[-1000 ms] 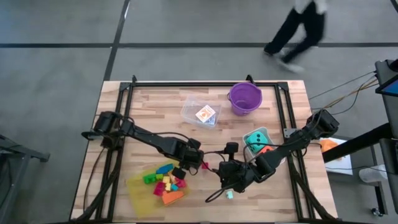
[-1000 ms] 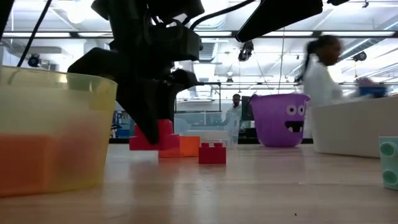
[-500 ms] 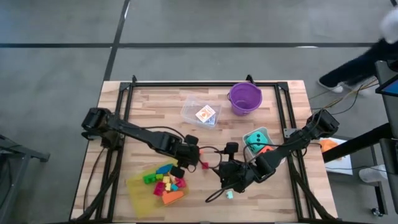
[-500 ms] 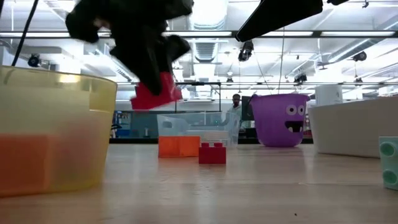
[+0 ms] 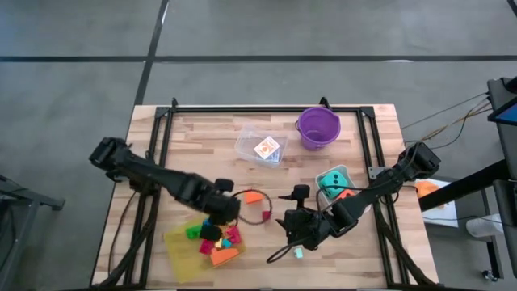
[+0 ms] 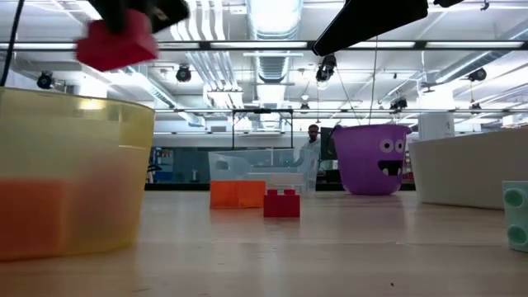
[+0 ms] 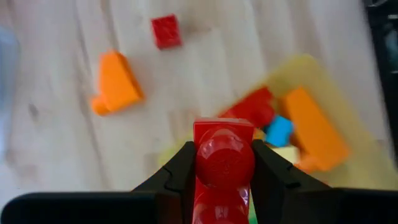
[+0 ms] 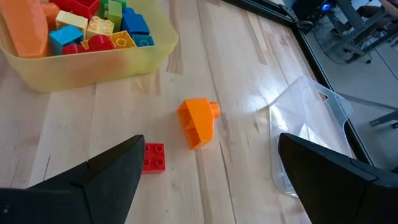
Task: Pick & Place Toys
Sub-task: Put the red game piece into the yellow bin
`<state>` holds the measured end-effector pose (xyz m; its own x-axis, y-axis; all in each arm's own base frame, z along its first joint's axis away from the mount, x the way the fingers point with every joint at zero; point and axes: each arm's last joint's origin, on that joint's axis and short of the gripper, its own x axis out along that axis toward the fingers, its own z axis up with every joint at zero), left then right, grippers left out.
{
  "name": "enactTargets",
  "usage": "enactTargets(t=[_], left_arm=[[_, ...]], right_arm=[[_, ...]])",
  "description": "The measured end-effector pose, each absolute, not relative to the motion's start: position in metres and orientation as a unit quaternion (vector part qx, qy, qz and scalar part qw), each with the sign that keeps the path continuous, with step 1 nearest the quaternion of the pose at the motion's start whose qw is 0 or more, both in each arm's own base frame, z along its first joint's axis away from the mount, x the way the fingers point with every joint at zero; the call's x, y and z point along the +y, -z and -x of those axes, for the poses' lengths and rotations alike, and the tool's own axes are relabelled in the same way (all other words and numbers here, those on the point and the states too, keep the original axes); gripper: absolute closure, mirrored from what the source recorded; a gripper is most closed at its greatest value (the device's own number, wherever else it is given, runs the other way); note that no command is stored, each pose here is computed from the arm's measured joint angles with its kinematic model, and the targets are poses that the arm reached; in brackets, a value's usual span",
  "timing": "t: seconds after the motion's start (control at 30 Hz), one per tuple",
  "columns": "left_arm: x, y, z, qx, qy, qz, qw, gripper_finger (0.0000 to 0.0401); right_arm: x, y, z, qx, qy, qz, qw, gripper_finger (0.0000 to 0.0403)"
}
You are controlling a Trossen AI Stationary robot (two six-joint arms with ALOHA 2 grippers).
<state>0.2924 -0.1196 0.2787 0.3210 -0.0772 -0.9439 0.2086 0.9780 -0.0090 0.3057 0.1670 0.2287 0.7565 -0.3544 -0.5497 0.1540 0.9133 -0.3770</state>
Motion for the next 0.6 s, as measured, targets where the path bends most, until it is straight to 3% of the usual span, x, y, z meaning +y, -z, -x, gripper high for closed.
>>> enactTargets(t=[0.4, 0.6], left_arm=[[-0.190, -0.267, -0.242, 0.627, 0.027, 0.048, 0.777, 0.0301], [-0.204, -0.245, -0.219, 0.649, -0.080, 0.142, 0.743, 0.0301]], right_arm=[[0.167, -0.229, -0.306, 0.317, 0.144, 0.137, 0.927, 0.0040], [0.167, -0.230, -0.306, 0.317, 0.143, 0.138, 0.928, 0.0040]])
